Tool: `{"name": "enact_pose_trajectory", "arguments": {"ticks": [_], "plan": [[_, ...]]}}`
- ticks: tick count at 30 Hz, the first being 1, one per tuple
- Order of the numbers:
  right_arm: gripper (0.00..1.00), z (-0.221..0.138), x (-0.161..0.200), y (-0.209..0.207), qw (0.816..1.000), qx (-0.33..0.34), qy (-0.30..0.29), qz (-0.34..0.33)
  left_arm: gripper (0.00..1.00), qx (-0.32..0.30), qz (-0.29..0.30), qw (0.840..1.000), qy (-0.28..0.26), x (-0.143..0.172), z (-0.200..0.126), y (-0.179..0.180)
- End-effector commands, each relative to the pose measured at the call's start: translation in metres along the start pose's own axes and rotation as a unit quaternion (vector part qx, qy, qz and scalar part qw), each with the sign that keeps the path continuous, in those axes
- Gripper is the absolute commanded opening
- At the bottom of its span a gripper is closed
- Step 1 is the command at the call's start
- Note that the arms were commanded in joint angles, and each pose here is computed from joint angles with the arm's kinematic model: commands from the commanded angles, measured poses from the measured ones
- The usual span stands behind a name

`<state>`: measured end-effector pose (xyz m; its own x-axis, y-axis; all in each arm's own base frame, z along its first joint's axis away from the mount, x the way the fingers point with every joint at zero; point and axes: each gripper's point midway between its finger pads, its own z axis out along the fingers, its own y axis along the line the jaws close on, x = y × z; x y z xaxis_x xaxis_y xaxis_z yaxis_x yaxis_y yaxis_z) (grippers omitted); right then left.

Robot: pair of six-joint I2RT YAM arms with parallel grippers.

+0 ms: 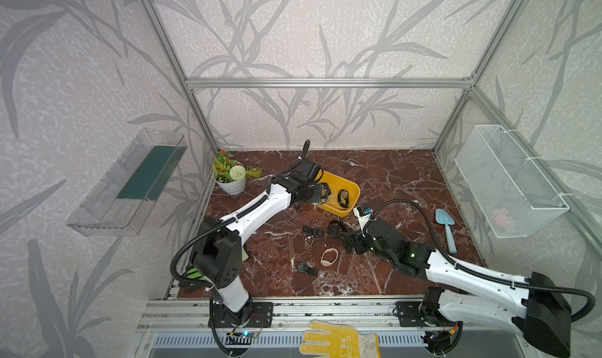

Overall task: Put the watch into the storage box
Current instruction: Place the watch in the storage box.

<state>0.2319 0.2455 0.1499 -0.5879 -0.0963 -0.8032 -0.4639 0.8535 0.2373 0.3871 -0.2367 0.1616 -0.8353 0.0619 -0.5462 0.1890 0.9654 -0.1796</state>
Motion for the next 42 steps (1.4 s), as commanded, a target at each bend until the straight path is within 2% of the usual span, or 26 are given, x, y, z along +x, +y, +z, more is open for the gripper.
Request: {"name": "enact_pose_trajectory", "arguments": {"ticks": [1, 6, 14, 28, 29, 31, 35, 39, 42], "plan": [[0.98, -0.004, 0.003, -0.011, 1.000, 0.019, 0.002, 0.011, 0.00, -0.001, 0.027, 1.000, 0.007, -0.015, 0.018, -0.008], [0.98, -0.003, 0.003, -0.011, 1.000, 0.020, 0.003, 0.017, 0.00, 0.005, 0.021, 1.000, 0.022, -0.029, 0.053, -0.020], [0.98, -0.002, -0.001, -0.013, 0.999, 0.028, -0.001, 0.019, 0.00, 0.018, 0.012, 0.998, 0.059, -0.023, 0.096, -0.034], [0.98, -0.002, -0.002, -0.017, 0.999, 0.035, -0.003, 0.027, 0.00, -0.002, 0.003, 0.995, 0.100, -0.009, 0.127, -0.029], [0.98, -0.002, -0.002, -0.017, 0.999, 0.036, -0.003, 0.027, 0.03, -0.001, 0.002, 0.995, 0.101, -0.009, 0.128, -0.030], [0.98, -0.002, -0.002, -0.018, 0.999, 0.036, -0.003, 0.029, 0.22, 0.002, 0.000, 0.995, 0.097, -0.011, 0.127, -0.031], [0.98, -0.002, -0.003, -0.018, 0.999, 0.039, -0.003, 0.029, 0.48, 0.020, -0.004, 0.996, 0.088, -0.019, 0.119, -0.038], [0.98, -0.003, -0.008, -0.018, 0.999, 0.040, -0.009, 0.033, 0.55, 0.037, -0.004, 0.998, 0.055, -0.038, 0.096, -0.045], [0.98, -0.005, -0.015, -0.019, 0.998, 0.040, -0.009, 0.041, 0.61, 0.068, 0.001, 0.998, 0.002, -0.063, 0.058, -0.056]]}}
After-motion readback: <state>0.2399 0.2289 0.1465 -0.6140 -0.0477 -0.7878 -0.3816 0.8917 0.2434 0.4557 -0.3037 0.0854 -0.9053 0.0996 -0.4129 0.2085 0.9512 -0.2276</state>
